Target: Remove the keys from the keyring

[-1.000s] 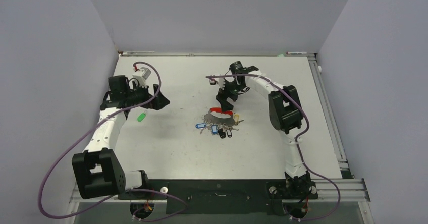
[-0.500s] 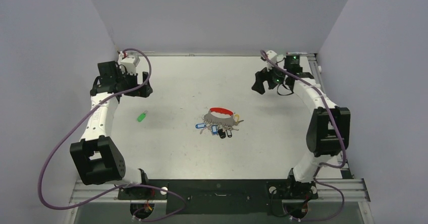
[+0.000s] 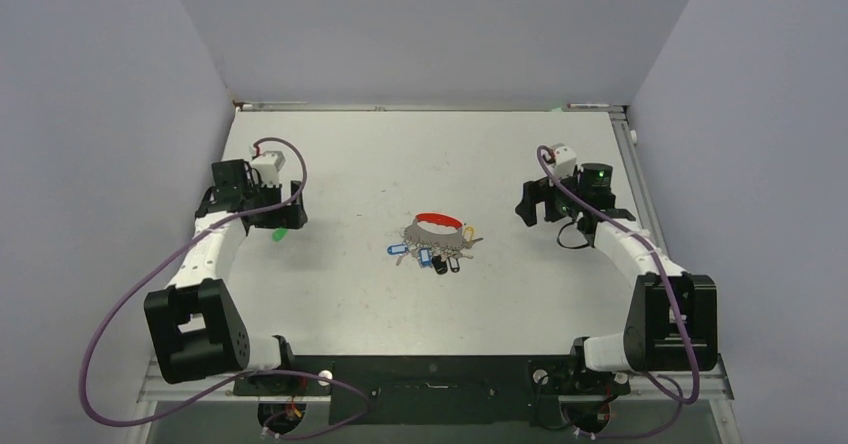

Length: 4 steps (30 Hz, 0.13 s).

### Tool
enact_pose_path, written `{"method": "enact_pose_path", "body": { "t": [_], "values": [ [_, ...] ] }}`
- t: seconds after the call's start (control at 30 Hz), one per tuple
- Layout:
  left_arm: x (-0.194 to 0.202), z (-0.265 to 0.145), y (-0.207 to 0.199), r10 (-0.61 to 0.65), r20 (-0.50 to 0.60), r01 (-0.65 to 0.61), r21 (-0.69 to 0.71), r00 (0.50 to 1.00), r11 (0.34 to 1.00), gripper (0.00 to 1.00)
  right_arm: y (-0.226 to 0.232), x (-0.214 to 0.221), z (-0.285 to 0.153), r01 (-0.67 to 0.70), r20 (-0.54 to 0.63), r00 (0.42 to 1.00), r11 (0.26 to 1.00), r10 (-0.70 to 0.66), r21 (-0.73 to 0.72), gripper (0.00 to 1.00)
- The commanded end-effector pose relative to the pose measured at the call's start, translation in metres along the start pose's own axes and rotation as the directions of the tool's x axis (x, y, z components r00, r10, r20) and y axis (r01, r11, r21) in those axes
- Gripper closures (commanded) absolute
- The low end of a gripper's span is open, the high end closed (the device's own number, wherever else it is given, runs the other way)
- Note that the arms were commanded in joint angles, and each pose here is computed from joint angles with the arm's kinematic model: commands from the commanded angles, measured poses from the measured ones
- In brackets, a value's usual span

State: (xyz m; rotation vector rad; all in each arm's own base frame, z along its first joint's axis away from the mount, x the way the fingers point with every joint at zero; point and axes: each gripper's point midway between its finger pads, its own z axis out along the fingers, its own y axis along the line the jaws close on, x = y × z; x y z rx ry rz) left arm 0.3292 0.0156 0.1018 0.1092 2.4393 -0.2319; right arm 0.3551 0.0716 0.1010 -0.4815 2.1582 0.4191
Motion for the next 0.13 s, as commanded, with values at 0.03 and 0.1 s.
{"method": "enact_pose_path", "body": {
  "t": [0.03, 0.1],
  "values": [
    [-0.0324, -0.0061, 0.007, -0.007, 0.126, 0.013, -0.053, 0.992, 0.998, 0.04, -0.0089, -0.037, 0.0006, 0.02, 0.122, 0.992, 0.999, -0.026, 0.048, 0.1],
    [-0.0335, -0.0053, 0.0059, -0.009, 0.124, 0.015, -0.047, 0.992, 0.999, 0.04, -0.0095, -0.0365, 0.0008, 0.017, 0.121, 0.992, 0.999, -0.024, 0.051, 0.1]
  ]
}}
